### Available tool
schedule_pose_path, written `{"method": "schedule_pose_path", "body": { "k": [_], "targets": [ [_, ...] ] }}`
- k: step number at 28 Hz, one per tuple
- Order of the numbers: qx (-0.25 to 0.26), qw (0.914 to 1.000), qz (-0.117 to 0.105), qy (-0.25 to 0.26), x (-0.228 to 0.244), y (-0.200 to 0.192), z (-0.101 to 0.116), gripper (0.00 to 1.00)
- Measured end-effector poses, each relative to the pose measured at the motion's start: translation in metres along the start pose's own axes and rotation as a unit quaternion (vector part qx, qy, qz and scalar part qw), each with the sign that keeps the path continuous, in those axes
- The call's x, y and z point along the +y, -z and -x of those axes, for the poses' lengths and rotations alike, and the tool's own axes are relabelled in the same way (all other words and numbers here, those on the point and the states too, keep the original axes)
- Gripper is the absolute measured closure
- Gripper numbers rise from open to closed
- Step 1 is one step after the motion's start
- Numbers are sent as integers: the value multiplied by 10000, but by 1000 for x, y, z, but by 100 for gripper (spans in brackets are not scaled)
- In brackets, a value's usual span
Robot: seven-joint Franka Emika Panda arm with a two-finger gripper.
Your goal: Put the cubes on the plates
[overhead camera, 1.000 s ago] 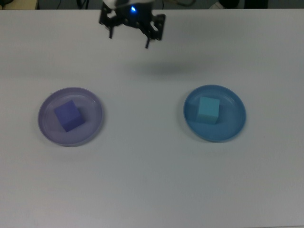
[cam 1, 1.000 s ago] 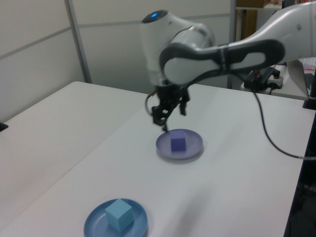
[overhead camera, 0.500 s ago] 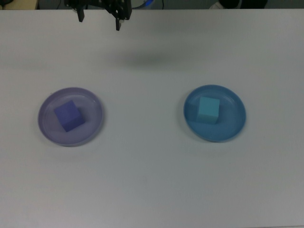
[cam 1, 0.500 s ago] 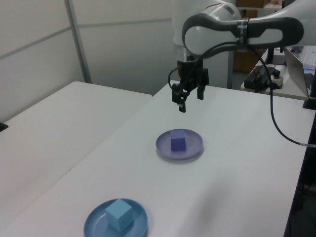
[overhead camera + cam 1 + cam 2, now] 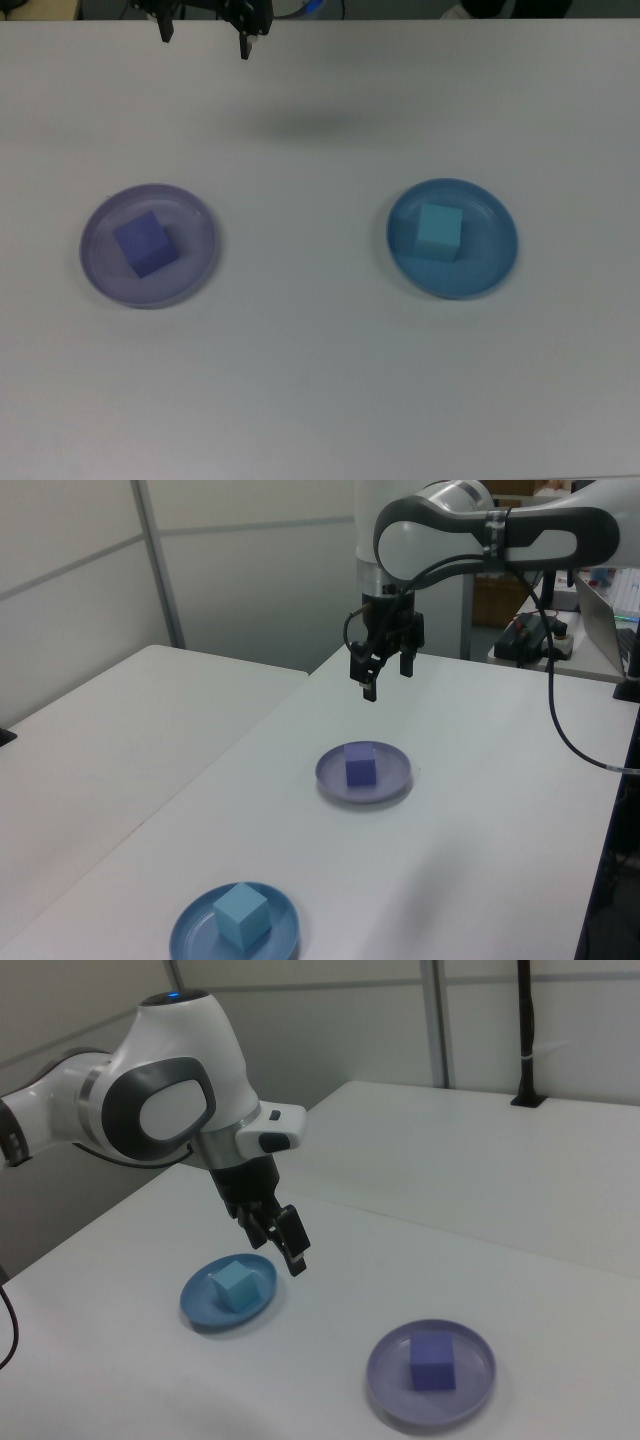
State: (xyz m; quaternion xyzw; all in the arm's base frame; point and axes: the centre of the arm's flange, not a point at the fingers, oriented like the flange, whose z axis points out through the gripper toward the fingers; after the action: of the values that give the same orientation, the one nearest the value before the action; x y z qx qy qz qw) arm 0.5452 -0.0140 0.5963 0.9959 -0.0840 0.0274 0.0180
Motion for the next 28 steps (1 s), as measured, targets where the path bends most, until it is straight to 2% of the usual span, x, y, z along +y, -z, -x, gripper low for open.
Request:
{"method": "schedule_pose_path", "body": {
  "k": [28],
  "targets": [
    [125,9999,-44,-24,4,0,-13,0]
  ]
}}
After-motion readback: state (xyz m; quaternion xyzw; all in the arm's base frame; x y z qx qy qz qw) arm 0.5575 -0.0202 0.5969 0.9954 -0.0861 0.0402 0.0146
